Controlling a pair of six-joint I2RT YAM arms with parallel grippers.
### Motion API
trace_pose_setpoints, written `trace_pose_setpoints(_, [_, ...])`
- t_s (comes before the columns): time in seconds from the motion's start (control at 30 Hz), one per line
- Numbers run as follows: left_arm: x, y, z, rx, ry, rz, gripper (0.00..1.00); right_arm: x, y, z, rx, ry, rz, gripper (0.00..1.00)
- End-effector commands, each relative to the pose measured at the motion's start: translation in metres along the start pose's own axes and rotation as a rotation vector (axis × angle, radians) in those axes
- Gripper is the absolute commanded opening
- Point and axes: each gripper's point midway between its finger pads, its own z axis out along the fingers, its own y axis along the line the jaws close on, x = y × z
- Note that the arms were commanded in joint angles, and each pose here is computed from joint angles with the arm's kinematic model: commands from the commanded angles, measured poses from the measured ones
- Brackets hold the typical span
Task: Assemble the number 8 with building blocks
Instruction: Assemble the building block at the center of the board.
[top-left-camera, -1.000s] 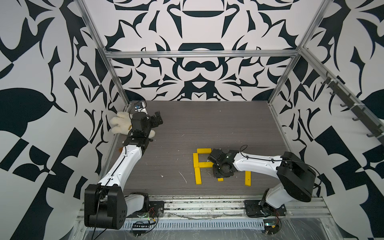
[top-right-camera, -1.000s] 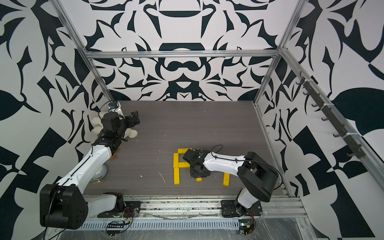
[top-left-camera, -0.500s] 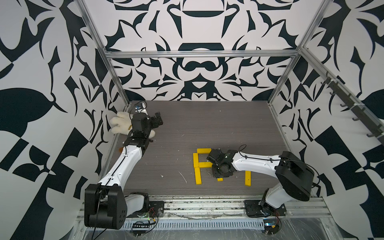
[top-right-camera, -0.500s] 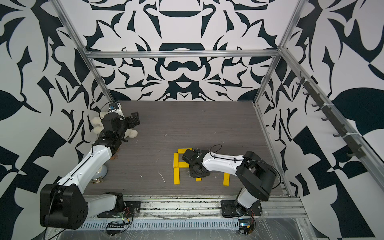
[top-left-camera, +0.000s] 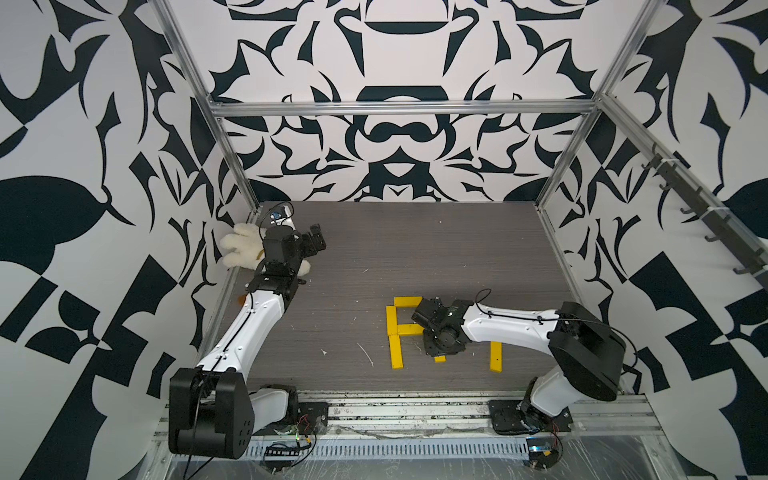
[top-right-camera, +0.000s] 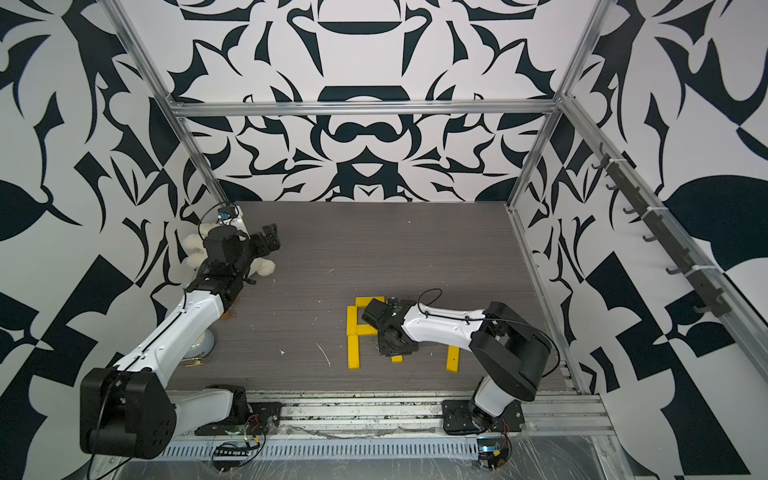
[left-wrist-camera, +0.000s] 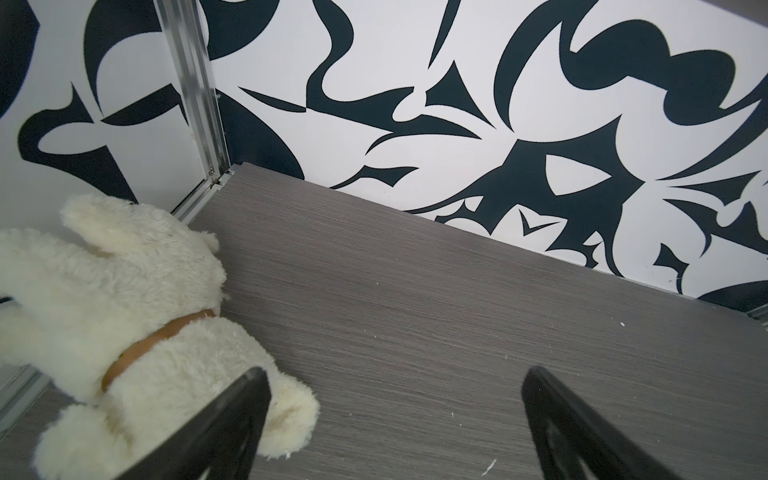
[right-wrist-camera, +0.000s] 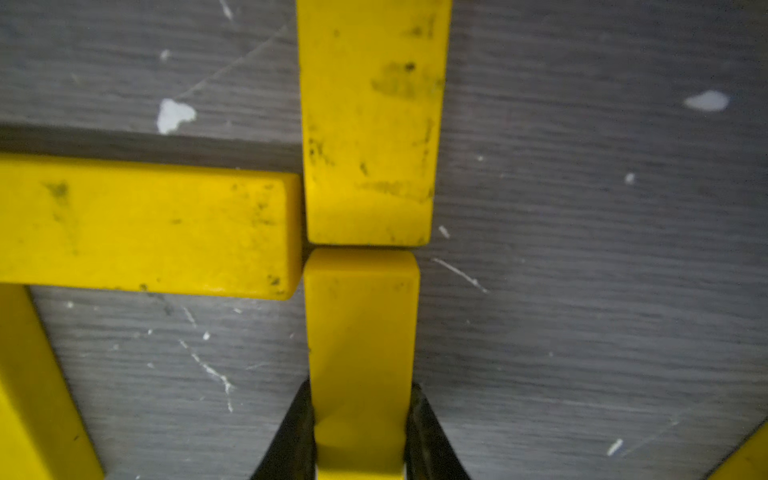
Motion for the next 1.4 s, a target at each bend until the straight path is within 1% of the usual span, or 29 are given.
trace_pose_setpoints(0.0, [-0.005,-0.001,-0.005,0.013,-0.027,-0.005,0.99,0.001,0.0,-0.001,0.014,0.001,0.004,0.12])
trace_pose_setpoints(0.17, [-0.005,-0.001,-0.005,0.014,-0.026,-0.006,0.99,0.001,0.001,-0.003,0.003,-0.009,0.011,0.15])
trace_pose_setpoints(0.77, [-0.004,-0.002,-0.006,0.018,-0.023,-0.009,0.99,0.006,0.001,-0.001,0.006,-0.003,0.019,0.16])
trace_pose_setpoints(0.87, [-0.003,-0.001,-0.005,0.017,-0.021,-0.01,0.99,0.005,0.001,-0.002,0.004,-0.004,0.022,0.21])
trace_pose_setpoints(0.93, [-0.002,-0.001,-0.005,0.017,-0.019,-0.01,0.99,0.005,0.001,-0.003,0.005,-0.009,0.022,0.31])
trace_pose_setpoints(1.13, [-0.002,-0.002,-0.005,0.019,-0.018,-0.01,0.99,0.004,-0.002,-0.006,0.011,-0.018,0.028,0.41])
trace_pose_setpoints(1.37, [-0.001,-0.001,-0.003,0.015,-0.012,-0.011,0.99,-0.001,-0.002,-0.025,-0.022,-0.063,0.04,0.46])
